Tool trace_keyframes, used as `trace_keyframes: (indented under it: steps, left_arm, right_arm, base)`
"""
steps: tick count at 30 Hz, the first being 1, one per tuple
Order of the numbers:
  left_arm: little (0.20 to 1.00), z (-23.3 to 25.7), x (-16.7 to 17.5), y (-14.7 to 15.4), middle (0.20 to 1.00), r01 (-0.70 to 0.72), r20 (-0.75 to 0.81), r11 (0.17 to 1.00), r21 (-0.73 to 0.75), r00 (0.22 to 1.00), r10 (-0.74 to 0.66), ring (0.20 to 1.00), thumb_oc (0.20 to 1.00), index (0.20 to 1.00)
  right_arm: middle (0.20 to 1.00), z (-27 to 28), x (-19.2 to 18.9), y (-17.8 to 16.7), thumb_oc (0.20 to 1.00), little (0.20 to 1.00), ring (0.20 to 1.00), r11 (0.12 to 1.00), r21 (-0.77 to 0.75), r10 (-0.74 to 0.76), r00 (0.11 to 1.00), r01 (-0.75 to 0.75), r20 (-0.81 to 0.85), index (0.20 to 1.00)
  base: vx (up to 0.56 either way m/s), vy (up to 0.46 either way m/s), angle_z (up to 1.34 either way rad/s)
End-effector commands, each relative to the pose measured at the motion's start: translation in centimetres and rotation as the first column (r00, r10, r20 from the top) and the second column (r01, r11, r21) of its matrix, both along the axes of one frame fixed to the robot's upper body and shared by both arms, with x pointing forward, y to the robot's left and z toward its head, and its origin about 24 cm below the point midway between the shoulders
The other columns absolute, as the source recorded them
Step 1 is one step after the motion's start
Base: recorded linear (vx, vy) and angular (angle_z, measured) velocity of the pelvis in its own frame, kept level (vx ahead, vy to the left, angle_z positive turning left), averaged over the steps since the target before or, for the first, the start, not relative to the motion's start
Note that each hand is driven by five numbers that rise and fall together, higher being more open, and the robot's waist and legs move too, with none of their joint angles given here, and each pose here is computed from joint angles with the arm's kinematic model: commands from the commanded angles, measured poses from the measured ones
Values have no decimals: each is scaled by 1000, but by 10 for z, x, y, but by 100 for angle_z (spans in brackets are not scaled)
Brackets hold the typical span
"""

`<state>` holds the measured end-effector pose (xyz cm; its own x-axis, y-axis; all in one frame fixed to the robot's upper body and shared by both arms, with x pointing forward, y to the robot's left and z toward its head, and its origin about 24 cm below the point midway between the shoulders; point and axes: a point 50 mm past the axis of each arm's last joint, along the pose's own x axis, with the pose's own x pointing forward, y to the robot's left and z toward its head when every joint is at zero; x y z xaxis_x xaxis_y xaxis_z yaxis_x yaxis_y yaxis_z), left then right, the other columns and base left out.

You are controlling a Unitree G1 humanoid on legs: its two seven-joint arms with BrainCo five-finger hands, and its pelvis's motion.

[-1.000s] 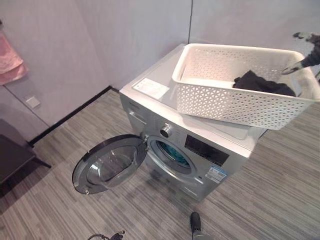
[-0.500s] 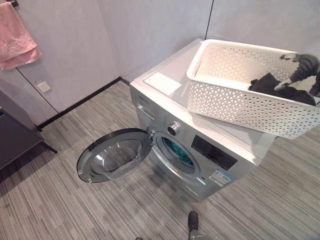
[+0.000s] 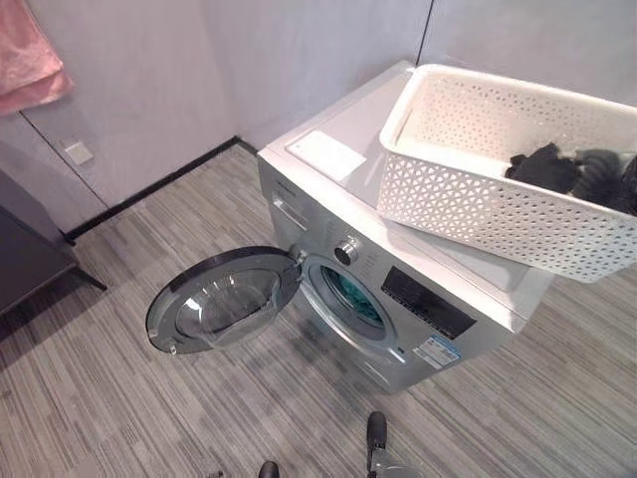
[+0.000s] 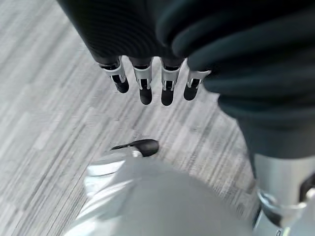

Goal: Grab the laundry basket,head to the washer,open it,put in the laundry and shut it.

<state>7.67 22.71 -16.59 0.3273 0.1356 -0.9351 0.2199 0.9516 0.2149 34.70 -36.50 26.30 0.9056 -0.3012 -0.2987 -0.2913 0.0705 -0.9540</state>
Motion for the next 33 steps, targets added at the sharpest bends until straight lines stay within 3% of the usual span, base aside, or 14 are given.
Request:
trace_keyframes:
  steps: [1, 11, 12, 13, 14, 24, 30, 33]
  left_arm:
    - [1000, 5, -2, 26, 1000, -9, -26, 999, 53, 1000, 10, 1000, 1000, 1000]
    - [1000, 5, -4, 23, 1000, -3, -21, 999, 36, 1000, 4, 1000, 1000, 1000]
    - [1000, 4, -4, 22, 1000, -1, -21, 999, 34, 1000, 2, 1000, 1000, 1000]
    - [1000, 4, -4, 22, 1000, -1, -21, 999, 34, 1000, 2, 1000, 1000, 1000]
    - [1000, 4, -4, 20, 1000, 10, -24, 999, 30, 1000, -9, 1000, 1000, 1000]
    - [1000, 3, 2, 15, 1000, 26, -20, 999, 44, 999, -25, 1000, 1000, 1000]
    - [1000, 2, -8, 20, 1000, 22, -55, 997, 76, 998, -18, 1000, 1000, 1000]
    - [1000, 2, -13, 23, 1000, 29, -74, 995, 97, 997, -22, 1000, 1000, 1000]
  right_arm:
    - [1000, 10, -2, -6, 1000, 1000, 1000, 996, -75, -40, 999, 40, -11, 1000]
    - [1000, 2, 6, 6, 1000, 1000, 1000, 1000, -27, -11, 998, 9, -66, 1000]
    - [595, 4, 7, 6, 595, 595, 595, 1000, -22, -11, 998, 10, -56, 595]
    - [520, 4, 7, 6, 520, 520, 520, 1000, -22, -11, 998, 10, -55, 520]
    - [200, 7, 7, 6, 200, 200, 200, 1000, -5, -14, 1000, 14, -27, 200]
    - [200, 35, 9, 16, 200, 200, 200, 989, 133, 42, 978, -71, 207, 200]
    - [200, 73, 5, 24, 200, 200, 200, 962, 207, 56, 873, -176, 484, 200]
    - [200, 94, -4, 23, 200, 200, 200, 947, 221, 44, 775, -234, 631, 200]
  base:
    - [-44, -17, 5]
    - [-8, -2, -1]
    - [0, 0, 0]
    - [0, 0, 0]
    - [0, 0, 0]
    - [0, 0, 0]
    - [0, 0, 0]
    - [0, 0, 0]
